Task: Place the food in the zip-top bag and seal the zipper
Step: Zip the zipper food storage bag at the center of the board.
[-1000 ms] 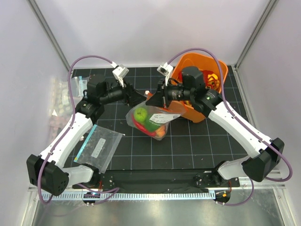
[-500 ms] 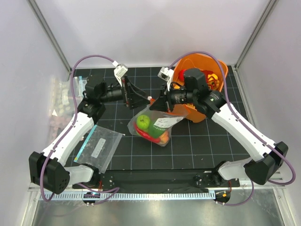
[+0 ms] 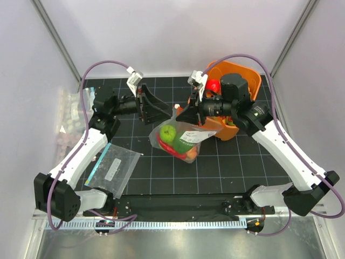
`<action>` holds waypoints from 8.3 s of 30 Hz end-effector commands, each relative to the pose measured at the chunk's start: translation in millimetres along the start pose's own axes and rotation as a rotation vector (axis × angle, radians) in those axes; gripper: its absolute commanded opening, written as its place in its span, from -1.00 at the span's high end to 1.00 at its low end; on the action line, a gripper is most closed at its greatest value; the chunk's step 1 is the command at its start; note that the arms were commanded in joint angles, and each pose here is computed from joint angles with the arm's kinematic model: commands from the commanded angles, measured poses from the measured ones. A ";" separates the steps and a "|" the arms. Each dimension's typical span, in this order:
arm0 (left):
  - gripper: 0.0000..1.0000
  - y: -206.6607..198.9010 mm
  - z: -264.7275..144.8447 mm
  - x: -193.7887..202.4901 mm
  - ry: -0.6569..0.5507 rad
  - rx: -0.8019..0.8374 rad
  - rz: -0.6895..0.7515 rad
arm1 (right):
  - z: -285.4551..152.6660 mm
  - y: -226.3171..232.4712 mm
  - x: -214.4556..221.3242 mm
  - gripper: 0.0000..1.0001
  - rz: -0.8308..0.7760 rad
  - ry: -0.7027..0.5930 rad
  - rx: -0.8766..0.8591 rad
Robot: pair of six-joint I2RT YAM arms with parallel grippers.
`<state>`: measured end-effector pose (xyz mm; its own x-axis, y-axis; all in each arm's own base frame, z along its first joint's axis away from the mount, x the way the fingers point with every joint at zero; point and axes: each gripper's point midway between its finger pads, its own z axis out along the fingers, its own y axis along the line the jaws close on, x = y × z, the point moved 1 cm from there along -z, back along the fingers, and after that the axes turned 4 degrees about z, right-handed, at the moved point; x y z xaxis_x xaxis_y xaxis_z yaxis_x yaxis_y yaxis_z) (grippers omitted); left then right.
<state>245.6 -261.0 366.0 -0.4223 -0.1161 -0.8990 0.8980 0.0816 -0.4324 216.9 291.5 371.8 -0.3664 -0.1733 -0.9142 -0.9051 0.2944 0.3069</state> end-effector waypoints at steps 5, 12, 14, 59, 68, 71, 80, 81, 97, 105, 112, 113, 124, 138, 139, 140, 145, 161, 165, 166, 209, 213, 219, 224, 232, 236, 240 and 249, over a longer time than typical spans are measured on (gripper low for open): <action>-0.53 -12.3 4.9 -26.7 -0.035 0.076 0.035 | -19.9 23.6 -46.1 0.98 -0.119 -0.121 -0.037; -0.32 0.5 9.6 -27.2 -0.054 0.051 -0.010 | -23.1 31.8 -51.5 0.98 -0.115 -0.144 -0.066; -0.25 0.8 11.1 -30.0 -0.065 0.061 -0.029 | -23.5 33.7 -51.0 0.98 -0.114 -0.141 -0.076; -0.13 -3.2 26.7 -13.6 -0.033 0.166 -0.063 | -17.0 20.5 -45.0 0.98 -0.077 -0.138 -0.026; 1.00 2.2 29.5 -15.7 -0.043 0.154 -0.030 | -17.3 16.0 -38.9 0.92 -0.050 -0.129 0.004; 1.00 4.4 28.9 -15.7 -0.021 0.133 -0.006 | -19.3 9.5 -28.0 0.25 -0.042 -0.113 0.045; 0.99 11.2 22.9 -10.2 0.079 0.033 0.072 | -47.4 -30.0 -19.5 -0.79 -0.026 -0.198 0.362; 0.99 9.1 22.6 -13.0 0.077 0.033 0.102 | -49.5 -33.0 -23.5 -0.91 -0.003 -0.221 0.387; 1.00 -4.9 15.0 -6.6 0.119 0.030 0.173 | -22.2 -31.1 -36.3 -0.20 -0.089 -0.049 0.230; 1.00 -17.4 12.6 -0.2 0.134 0.078 0.186 | -11.3 -21.9 -37.5 0.00 -0.075 -0.044 0.137; 1.00 -22.7 12.3 2.1 0.140 0.095 0.182 | -4.8 -10.8 -36.3 0.10 -0.040 -0.035 0.053; 1.00 -23.9 12.4 1.7 0.140 0.096 0.182 | -3.9 -9.0 -36.6 0.13 -0.036 -0.035 0.039; 1.00 -26.1 12.4 0.7 0.143 0.110 0.187 | 3.9 -2.6 -27.2 0.41 0.032 0.002 -0.030; 1.00 -29.5 14.1 -5.8 0.139 0.125 0.200 | 6.0 -8.0 -22.4 0.30 0.062 0.013 -0.001; 0.99 -30.3 14.0 -6.8 0.137 0.126 0.204 | 6.9 -9.7 -21.4 0.27 0.063 0.015 0.004; 0.99 -30.6 13.9 -7.1 0.137 0.126 0.204 | 6.2 -10.4 -22.0 0.26 0.060 0.013 0.011; 1.00 -31.6 15.4 -9.7 0.141 0.144 0.206 | 7.9 -13.6 -18.5 0.18 0.063 0.021 0.020; 1.00 -30.0 17.5 -16.0 0.126 0.117 0.216 | 8.7 -11.6 -21.3 0.95 0.098 0.010 0.016; 0.99 -27.8 18.1 -20.3 0.113 0.091 0.226 | 9.8 -11.9 -18.4 0.98 0.118 0.016 0.015; 1.00 -27.8 17.8 -22.1 0.109 0.086 0.230 | 8.2 -10.8 -17.4 0.98 0.116 0.017 0.018; -0.15 -28.5 -1.0 -10.8 0.101 0.117 0.203 | -3.8 -10.2 -19.3 0.98 0.065 -0.001 0.061; -0.17 -26.1 -1.2 -6.8 0.103 0.110 0.207 | -2.8 -8.7 -23.9 0.98 0.069 -0.008 0.050; -0.18 -14.7 2.7 -4.8 0.101 0.065 0.211 | -2.2 -6.1 -29.2 0.98 0.075 -0.014 0.037; -0.09 -7.9 9.8 4.1 0.121 0.064 0.195 | -1.8 -5.0 -32.5 0.98 0.072 -0.019 0.030; -0.13 -5.4 14.5 13.6 0.143 0.063 0.206 | -3.7 -1.3 -35.0 0.98 0.079 -0.024 0.022; 0.28 -5.5 15.2 16.5 0.156 0.079 0.195 | -3.5 -1.2 -37.5 0.98 0.079 -0.028 0.021; 0.12 -4.4 14.7 18.7 0.163 0.075 0.188 | -1.9 -2.0 -38.5 0.98 0.083 -0.028 0.020; 0.90 -4.0 13.4 23.6 0.182 0.079 0.181 | -1.0 -1.7 -40.3 0.98 0.082 -0.032 0.014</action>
<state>236.1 -276.7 343.9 -0.2895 0.0708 -0.9545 0.9571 0.0288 -0.2882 235.4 292.1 376.8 -0.4974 -0.1742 -0.8499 -0.8335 0.3676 0.4125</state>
